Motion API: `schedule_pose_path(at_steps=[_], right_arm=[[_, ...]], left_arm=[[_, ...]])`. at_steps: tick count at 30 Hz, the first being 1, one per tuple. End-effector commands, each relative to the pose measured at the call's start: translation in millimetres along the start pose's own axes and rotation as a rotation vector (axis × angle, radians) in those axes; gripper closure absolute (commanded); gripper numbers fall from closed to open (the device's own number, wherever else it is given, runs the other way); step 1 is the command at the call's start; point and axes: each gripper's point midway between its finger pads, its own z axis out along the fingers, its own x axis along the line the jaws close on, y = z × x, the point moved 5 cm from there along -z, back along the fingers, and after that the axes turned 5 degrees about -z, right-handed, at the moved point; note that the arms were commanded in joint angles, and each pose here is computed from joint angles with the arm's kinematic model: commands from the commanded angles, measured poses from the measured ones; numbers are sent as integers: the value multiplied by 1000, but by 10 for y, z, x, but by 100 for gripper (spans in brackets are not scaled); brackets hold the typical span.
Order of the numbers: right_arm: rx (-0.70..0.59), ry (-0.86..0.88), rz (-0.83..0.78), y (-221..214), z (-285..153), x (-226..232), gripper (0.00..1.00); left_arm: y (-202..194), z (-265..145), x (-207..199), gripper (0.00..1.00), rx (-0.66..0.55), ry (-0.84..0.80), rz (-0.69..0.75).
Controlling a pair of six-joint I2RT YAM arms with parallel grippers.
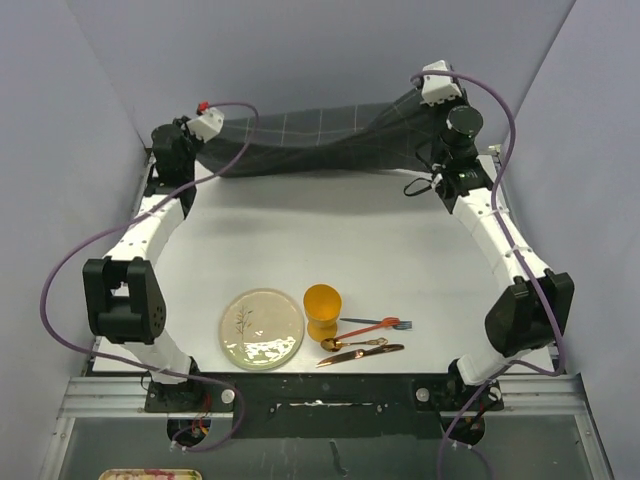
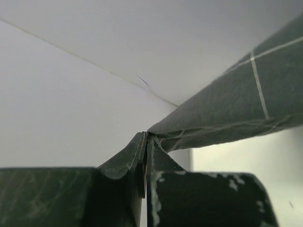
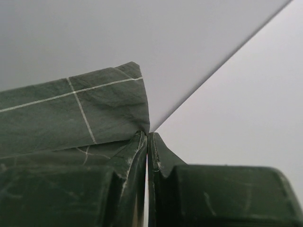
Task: Set the dinner table for one person
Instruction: Flatten out the napkin at the center of the board.
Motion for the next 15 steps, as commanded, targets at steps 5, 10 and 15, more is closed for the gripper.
schedule_pose_path(at_steps=[5,10,15], right_arm=[[183,525,17,-590,-670,596,100],[234,771,-40,-711,-1037,733,100],[263,914,-72,-726,-1249,740,100]], left_arm=[[77,-672,19,100,-114,-78,6],[-30,-942,-219,100,-86,-218,24],[-157,-1193,-482,100,-55,-343,42]])
